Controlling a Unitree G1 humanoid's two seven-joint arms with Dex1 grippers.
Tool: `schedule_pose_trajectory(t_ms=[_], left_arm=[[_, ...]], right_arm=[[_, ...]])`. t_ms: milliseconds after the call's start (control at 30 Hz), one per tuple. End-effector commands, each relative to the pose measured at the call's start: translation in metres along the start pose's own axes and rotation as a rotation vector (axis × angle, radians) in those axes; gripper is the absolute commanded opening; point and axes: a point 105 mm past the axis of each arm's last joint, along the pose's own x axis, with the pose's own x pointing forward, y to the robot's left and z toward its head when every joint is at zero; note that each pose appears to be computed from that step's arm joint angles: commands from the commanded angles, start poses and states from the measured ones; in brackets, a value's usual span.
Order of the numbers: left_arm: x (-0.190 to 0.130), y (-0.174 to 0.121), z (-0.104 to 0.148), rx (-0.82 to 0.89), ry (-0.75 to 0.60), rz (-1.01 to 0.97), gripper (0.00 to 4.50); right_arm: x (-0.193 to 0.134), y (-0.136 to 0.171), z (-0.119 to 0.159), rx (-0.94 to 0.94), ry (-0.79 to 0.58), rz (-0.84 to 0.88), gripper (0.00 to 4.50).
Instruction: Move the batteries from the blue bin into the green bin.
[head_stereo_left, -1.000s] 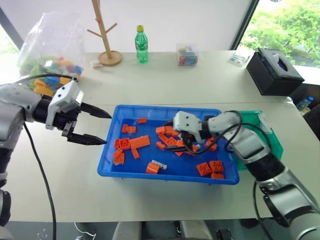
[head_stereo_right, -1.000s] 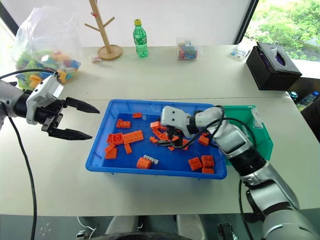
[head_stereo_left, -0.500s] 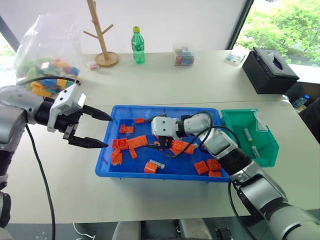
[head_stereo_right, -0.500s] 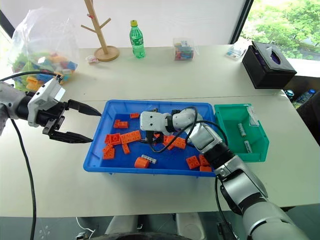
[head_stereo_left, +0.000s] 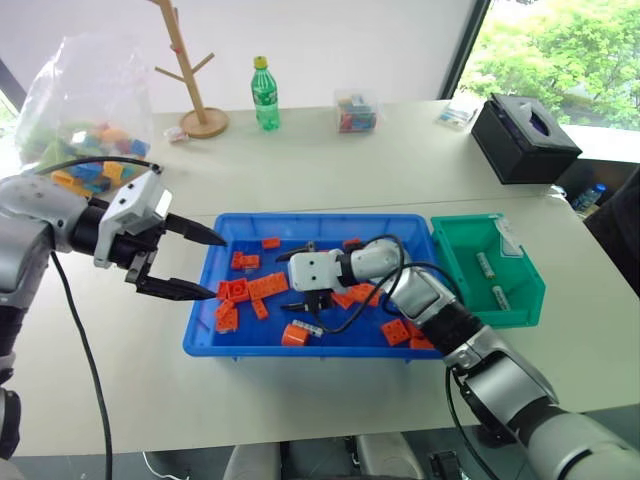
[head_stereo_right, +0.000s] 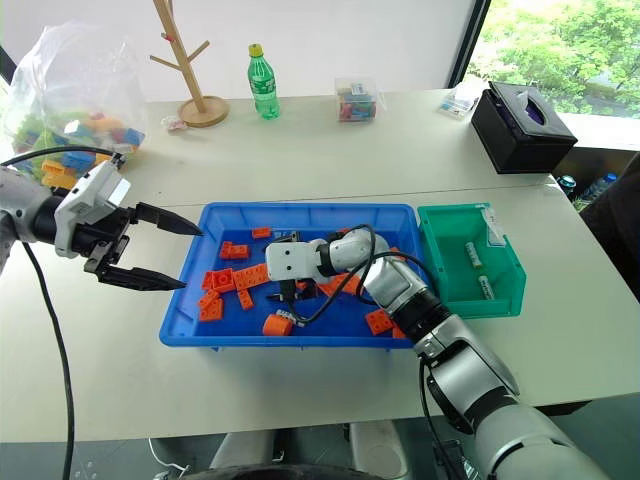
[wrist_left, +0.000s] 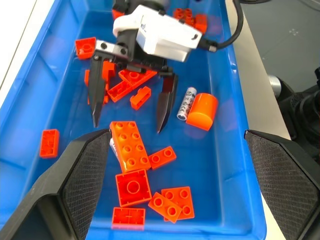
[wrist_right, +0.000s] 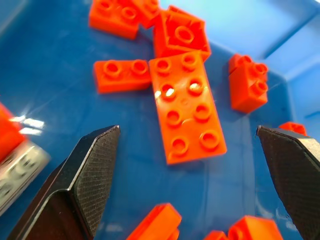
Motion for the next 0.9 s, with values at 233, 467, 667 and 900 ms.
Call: schedule_pose_trajectory(t_ms=[233,467,667,900], left_arm=[[-0.019,0.007,-0.002,0.018,0.031,0.080,4.50],[-0.020,0.015,-0.006,-0.022,0.000,0.107,4.50],[-0.021,0.017,-0.011,-0.035,0.003,0.112,4.50],[-0.020,0.016,-0.010,-0.029,-0.010,0.105,4.50]], right_arm=[[-0.001,-0.011,0.001,-0.009,-0.008,-0.040,1.14],[-0.006,-0.008,0.011,0.026,-0.046,-0.025,1.15],[-0.026,-0.031,0.028,0.114,-0.102,-0.109,1.15],[-0.038,-0.068,-0.001,0.206,-0.006,-0.258,1.65]])
